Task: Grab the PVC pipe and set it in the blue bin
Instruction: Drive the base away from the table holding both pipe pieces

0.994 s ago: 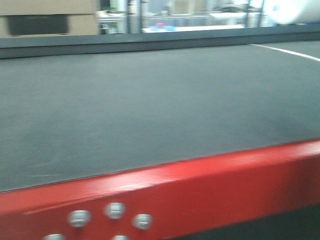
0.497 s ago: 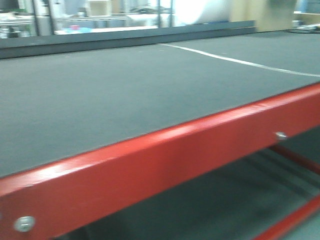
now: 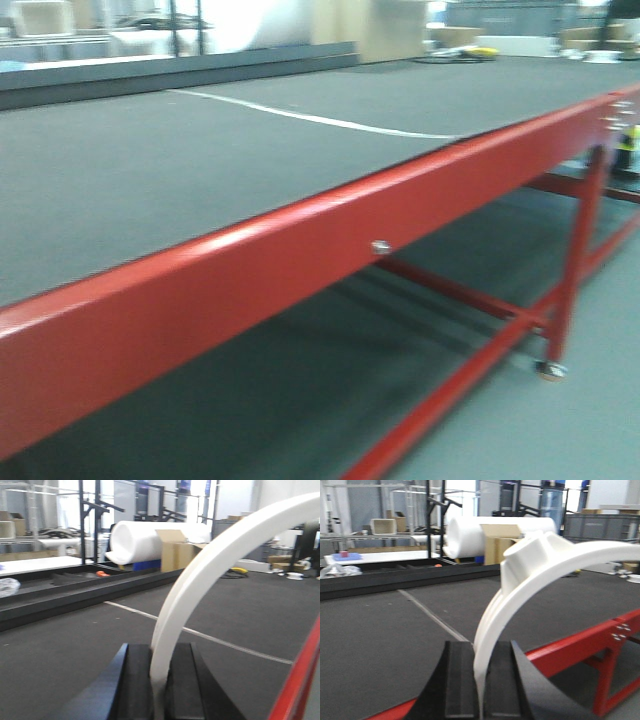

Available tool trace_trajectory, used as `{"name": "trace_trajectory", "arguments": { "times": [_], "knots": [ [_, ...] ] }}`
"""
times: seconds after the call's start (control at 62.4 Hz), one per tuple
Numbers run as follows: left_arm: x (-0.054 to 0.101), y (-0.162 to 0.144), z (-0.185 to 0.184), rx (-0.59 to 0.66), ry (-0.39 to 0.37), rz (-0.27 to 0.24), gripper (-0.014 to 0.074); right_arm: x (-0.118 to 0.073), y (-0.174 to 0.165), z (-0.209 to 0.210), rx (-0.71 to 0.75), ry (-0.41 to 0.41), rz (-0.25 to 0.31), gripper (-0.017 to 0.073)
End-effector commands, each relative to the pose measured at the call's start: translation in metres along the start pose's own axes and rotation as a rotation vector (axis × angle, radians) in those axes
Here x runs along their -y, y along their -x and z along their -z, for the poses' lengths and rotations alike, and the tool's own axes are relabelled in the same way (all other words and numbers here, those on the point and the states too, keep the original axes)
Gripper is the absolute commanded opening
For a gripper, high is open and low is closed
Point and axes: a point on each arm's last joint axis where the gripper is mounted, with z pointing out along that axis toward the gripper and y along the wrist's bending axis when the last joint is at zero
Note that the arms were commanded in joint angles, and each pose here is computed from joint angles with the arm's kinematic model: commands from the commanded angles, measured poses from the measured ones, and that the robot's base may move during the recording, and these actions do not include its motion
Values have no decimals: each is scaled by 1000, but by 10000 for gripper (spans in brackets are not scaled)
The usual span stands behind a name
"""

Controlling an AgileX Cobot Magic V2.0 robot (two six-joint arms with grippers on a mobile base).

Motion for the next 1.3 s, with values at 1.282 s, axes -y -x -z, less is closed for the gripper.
{"name": "trace_trajectory", "arguments": {
  "times": [1.282],
  "knots": [
    [1,3,1,27,-7,2,-111,0,1,1,17,0,9,-162]
  ]
}}
